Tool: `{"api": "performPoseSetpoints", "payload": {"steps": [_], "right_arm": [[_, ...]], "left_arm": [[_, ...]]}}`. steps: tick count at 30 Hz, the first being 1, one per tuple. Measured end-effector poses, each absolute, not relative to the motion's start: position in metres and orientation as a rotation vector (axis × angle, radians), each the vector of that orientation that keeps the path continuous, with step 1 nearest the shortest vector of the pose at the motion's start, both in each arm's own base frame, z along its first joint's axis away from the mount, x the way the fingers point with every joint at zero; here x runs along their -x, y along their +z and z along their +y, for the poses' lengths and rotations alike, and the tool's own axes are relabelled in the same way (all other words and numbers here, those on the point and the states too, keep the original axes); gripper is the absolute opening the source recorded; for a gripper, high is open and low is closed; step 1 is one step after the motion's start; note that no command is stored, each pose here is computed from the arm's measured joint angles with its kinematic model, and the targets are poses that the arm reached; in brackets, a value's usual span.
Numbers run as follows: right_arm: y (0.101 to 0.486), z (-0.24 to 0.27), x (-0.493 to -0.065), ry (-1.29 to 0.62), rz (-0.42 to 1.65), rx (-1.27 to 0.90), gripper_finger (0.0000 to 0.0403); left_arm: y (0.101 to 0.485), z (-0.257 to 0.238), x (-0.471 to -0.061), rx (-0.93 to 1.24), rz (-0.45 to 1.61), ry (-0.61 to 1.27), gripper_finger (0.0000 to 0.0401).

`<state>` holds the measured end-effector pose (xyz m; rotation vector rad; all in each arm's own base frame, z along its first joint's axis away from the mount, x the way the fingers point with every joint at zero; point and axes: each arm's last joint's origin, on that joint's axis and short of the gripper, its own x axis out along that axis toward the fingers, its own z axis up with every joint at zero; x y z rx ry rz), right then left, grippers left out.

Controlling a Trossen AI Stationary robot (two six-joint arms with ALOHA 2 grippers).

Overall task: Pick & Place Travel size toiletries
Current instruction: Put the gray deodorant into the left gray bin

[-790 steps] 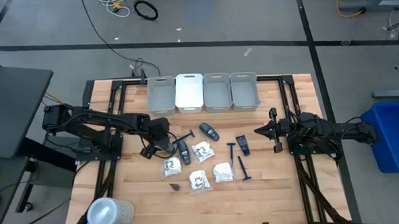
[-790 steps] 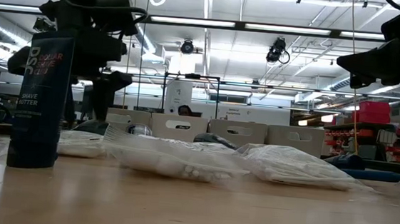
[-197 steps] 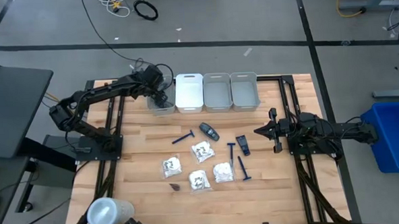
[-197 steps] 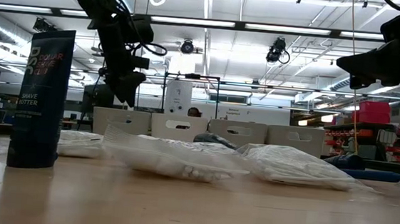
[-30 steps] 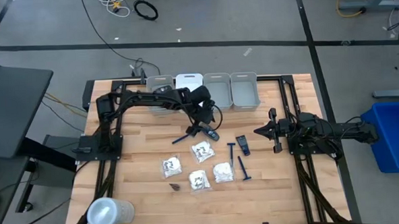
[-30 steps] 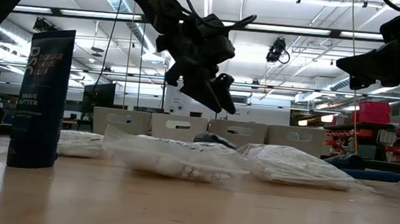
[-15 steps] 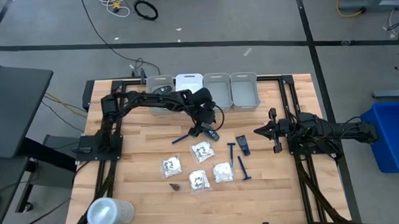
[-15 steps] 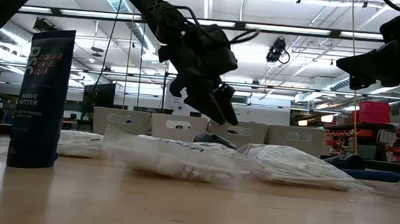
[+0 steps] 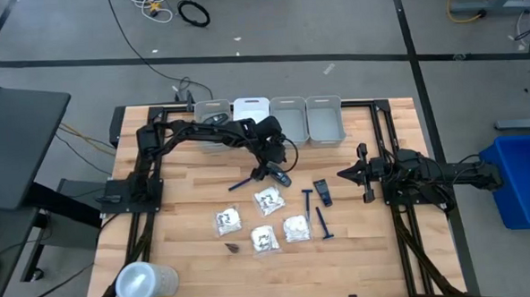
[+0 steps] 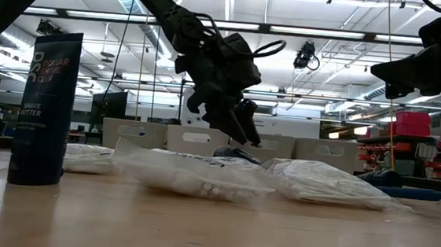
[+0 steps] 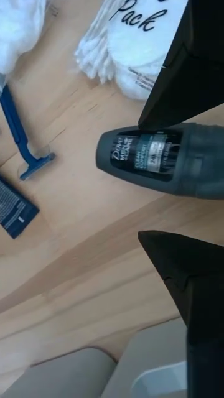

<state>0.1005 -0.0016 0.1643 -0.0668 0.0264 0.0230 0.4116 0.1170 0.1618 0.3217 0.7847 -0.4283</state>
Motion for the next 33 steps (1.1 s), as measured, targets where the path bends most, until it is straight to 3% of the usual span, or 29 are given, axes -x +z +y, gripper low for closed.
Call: {"api": "performPoseSetpoints", "payload": {"steps": [21,33], "right_arm": [[0.164,-0.002,-0.101,0.023,0.026,0.067,0.0013],[0.164,-0.002,-0.101,0.023,0.027,0.067,0.0014]], "left_arm": [[0.149,0.115,-0.406,-0.321,0.883,-0.463,0.0283],[0.143,0.113,-0.408,-0.347,0.918,-0.438,0.0259]]}}
